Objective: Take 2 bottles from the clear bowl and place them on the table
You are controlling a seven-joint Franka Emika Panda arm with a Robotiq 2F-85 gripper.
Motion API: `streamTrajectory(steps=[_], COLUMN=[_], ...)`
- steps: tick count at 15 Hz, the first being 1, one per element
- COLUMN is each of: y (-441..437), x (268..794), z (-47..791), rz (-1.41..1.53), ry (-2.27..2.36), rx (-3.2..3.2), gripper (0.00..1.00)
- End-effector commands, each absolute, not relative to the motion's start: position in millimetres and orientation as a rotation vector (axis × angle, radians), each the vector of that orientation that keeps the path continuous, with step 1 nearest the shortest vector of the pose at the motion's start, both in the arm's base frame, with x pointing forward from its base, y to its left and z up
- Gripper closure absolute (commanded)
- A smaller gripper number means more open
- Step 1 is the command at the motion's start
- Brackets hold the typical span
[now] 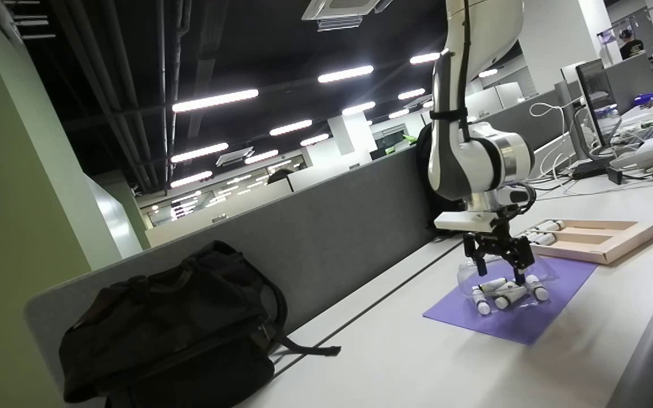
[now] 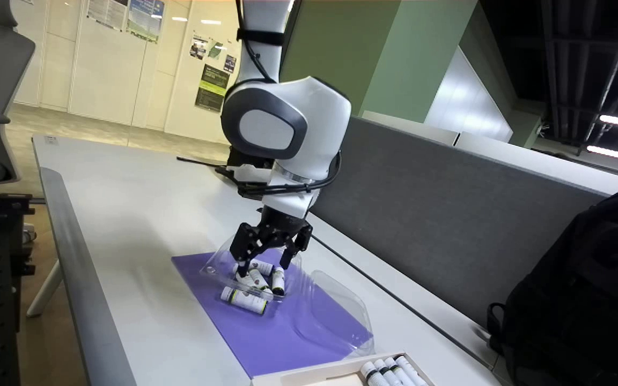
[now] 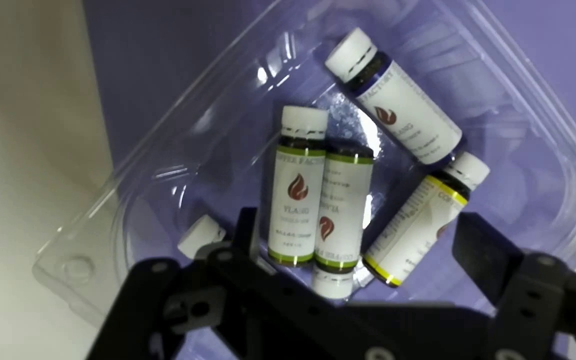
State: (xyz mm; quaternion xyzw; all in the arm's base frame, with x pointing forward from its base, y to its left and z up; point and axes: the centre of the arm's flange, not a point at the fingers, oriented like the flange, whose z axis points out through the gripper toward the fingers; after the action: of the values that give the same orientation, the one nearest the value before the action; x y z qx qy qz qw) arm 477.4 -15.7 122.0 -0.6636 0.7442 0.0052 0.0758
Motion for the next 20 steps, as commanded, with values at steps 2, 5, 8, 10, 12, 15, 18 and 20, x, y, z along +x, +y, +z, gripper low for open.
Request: streamTrajectory(steps=[2,5,8,10,12,15,18,20], y=[-13,-11,-9,-6,-2,6,13,13], x=[493,497,500,500,499,494,491,490], z=[98,87,83,84,88,93,94,92], rz=[0.082,0.112,0.121,0.124,0.119,0.107,0.112,0.106], ry=[2.367,2.405,2.427,2.432,2.426,2.411,2.401,2.402], rx=[-1.856,-1.838,-1.823,-1.822,-1.828,-1.847,-1.877,-1.893], gripper=[0.00,0.00,0.00,0.00,0.00,0.00,0.00,0.00])
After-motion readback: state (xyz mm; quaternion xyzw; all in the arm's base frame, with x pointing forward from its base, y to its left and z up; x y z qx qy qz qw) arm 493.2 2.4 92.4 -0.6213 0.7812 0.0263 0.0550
